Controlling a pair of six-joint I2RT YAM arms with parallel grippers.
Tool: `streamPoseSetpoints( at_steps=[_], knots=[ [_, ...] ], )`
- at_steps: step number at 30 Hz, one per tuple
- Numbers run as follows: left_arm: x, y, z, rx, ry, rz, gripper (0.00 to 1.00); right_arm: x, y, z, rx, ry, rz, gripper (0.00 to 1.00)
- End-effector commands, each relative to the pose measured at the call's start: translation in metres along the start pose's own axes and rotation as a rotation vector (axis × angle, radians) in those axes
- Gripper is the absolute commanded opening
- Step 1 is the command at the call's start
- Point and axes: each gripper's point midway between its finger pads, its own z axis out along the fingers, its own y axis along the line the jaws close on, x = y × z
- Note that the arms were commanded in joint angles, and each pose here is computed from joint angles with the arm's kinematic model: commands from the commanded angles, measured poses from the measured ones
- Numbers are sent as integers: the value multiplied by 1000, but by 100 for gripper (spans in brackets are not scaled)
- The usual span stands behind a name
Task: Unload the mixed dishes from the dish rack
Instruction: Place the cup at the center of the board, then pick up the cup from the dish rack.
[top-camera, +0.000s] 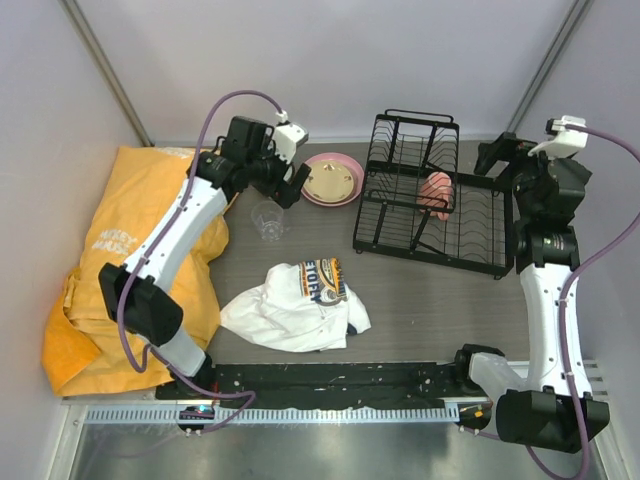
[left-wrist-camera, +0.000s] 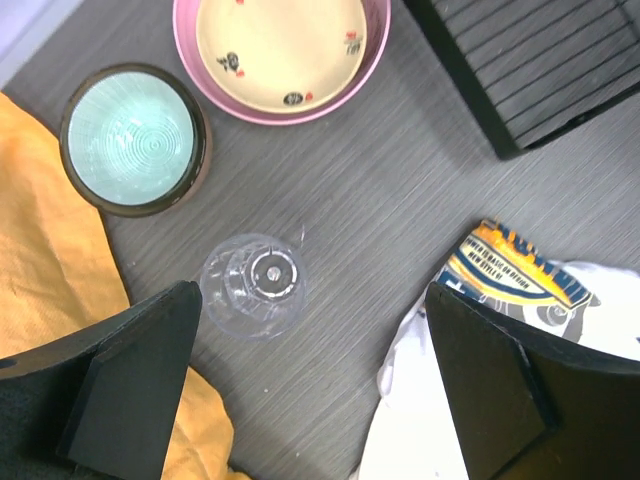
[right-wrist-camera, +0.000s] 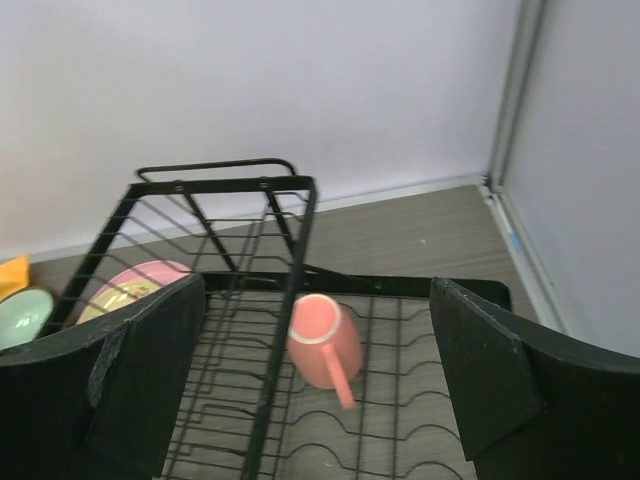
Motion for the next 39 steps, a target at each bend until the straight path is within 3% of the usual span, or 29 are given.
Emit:
streamPoseSetpoints(
  at_steps=[1,13,20,31,39],
  knots=[
    [-31,-6,-19,-1,-176,-33,100,4,-33,-7,115,1,-37,99],
    [-32,-15,-67,-41,-345,-34,100,100,-82,-6,236,200,-190,96],
    [-24,-14,-76,-58,-347,-37,100,142,-91,3,213,292,-254,91],
    [-12,-4,-72,-110,-339,-25,100,207,-68,28,-40,358,-287,77],
    [-6,1,-68,-131,-331,-23,100,230,-54,44,-165,371,-276,71]
  ],
)
